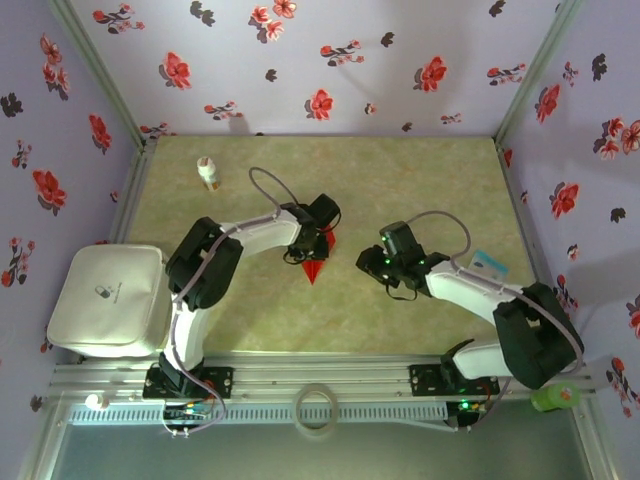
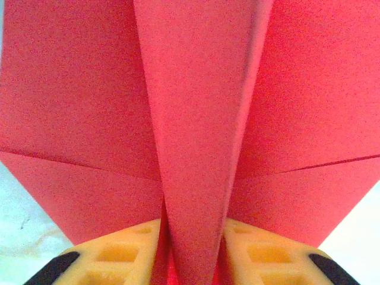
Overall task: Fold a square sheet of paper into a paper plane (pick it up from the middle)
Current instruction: Move a paper plane to the center of the table.
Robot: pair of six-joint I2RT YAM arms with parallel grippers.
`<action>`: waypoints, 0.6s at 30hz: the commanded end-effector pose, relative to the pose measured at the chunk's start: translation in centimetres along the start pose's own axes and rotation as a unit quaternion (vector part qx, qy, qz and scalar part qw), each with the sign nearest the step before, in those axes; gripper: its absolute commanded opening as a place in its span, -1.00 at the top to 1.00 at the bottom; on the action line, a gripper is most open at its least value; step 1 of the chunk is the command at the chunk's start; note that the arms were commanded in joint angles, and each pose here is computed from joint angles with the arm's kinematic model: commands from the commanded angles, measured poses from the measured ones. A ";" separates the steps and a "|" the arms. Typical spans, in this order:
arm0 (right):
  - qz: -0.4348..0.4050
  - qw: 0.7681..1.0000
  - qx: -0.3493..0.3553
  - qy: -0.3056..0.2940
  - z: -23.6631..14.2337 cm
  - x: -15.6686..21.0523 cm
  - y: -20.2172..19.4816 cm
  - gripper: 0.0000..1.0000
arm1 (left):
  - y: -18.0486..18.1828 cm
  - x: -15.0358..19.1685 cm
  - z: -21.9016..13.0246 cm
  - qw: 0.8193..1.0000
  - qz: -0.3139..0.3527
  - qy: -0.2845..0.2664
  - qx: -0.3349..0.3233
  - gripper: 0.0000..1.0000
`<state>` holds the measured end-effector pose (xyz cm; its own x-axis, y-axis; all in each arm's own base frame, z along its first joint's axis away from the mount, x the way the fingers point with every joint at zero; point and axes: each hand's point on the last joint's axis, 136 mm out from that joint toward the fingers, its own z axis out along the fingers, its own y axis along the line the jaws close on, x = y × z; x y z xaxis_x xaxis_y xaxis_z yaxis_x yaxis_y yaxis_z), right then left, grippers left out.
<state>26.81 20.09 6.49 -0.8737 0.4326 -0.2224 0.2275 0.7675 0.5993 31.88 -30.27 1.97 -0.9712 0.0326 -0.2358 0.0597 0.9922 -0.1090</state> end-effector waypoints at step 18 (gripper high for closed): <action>-0.011 0.999 0.018 -0.028 -2.8 -1.2 -1.8 0.25 | -0.7 -1.0 -1.2 0.999 -0.027 -0.018 -0.036 0.36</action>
<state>26.62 17.89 8.02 -0.8567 0.4448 -0.2611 0.2184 0.7715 0.5975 32.47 -31.05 2.20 -0.9674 0.0084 -0.2530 0.0247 0.9978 -0.0614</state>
